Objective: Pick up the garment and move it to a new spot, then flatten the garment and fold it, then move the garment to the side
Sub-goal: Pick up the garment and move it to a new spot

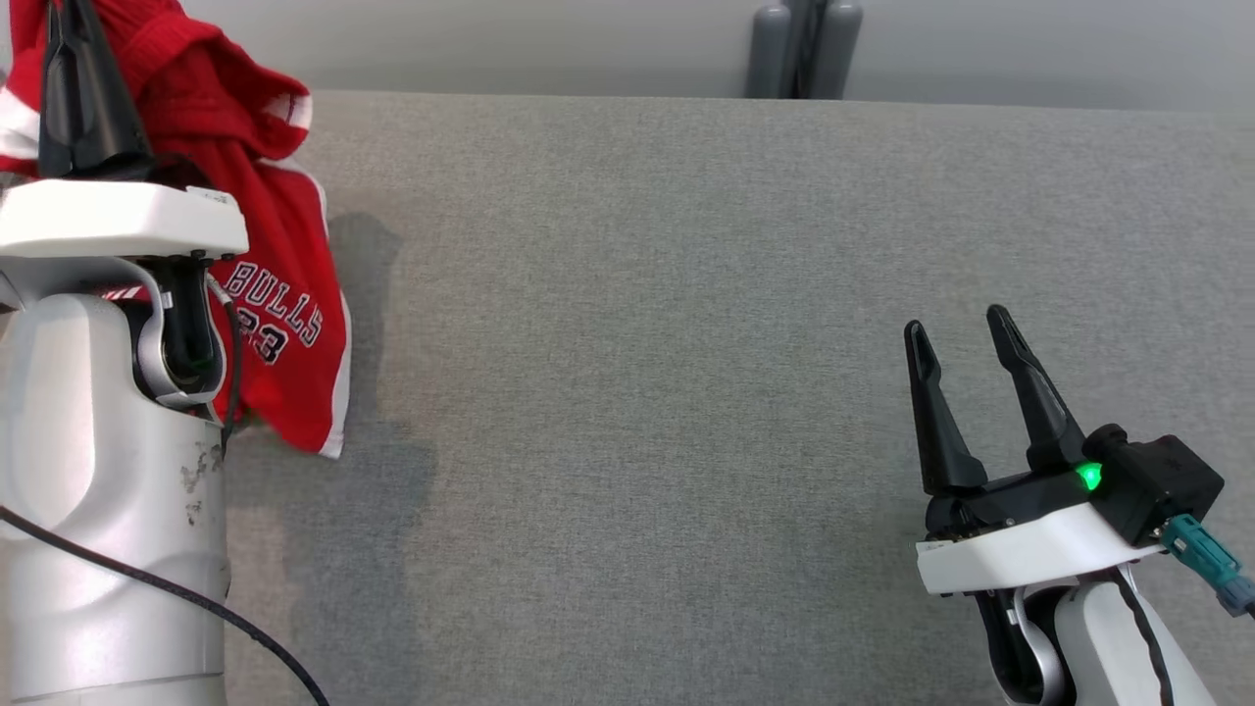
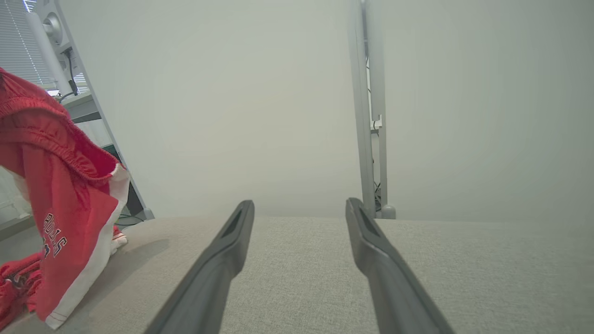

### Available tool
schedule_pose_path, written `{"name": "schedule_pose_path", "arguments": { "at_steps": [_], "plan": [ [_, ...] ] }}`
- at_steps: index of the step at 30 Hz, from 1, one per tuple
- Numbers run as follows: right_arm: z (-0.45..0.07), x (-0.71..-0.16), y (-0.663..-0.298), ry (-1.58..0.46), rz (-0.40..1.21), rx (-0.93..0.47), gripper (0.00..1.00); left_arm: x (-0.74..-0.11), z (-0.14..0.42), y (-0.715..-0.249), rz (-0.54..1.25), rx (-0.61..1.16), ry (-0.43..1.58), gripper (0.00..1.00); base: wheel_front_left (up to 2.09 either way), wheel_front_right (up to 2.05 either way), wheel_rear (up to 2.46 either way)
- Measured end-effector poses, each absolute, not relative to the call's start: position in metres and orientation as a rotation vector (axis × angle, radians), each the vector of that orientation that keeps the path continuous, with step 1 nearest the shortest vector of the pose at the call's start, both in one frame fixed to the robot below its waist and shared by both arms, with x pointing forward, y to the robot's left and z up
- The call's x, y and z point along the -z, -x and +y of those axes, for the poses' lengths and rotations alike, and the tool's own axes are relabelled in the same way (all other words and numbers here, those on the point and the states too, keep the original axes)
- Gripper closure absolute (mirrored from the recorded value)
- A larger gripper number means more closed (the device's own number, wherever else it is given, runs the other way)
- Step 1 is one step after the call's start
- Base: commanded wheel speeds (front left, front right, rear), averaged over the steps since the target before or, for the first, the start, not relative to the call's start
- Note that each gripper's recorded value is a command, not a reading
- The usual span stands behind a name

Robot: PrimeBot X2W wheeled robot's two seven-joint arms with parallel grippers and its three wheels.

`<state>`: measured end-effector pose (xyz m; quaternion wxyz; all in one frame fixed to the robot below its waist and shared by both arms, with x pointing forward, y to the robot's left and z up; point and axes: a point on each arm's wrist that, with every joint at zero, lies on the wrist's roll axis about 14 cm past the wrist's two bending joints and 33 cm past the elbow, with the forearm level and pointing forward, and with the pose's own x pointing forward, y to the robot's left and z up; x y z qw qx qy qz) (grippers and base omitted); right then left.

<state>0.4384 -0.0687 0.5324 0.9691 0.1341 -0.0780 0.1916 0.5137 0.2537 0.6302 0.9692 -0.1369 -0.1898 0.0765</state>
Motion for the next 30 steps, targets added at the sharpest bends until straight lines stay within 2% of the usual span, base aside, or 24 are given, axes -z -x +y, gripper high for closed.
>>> {"name": "schedule_pose_path", "arguments": {
  "at_steps": [12,24,30],
  "plan": [
    [-0.119,-0.550,-0.417,-0.275,-0.206,-0.243,0.00,-0.685,0.144,-0.520,-0.476,0.151,0.285,1.00,0.00,0.00,0.00],
    [-0.178,-0.559,-0.394,-0.265,-0.243,-0.075,0.00,-0.685,0.006,-0.511,-0.415,0.516,0.305,1.00,0.00,0.00,0.00],
    [-0.189,-0.558,-0.389,-0.263,-0.243,-0.038,0.00,-0.659,-0.032,-0.505,-0.342,0.606,0.259,1.00,0.00,0.00,0.00]
  ]
}}
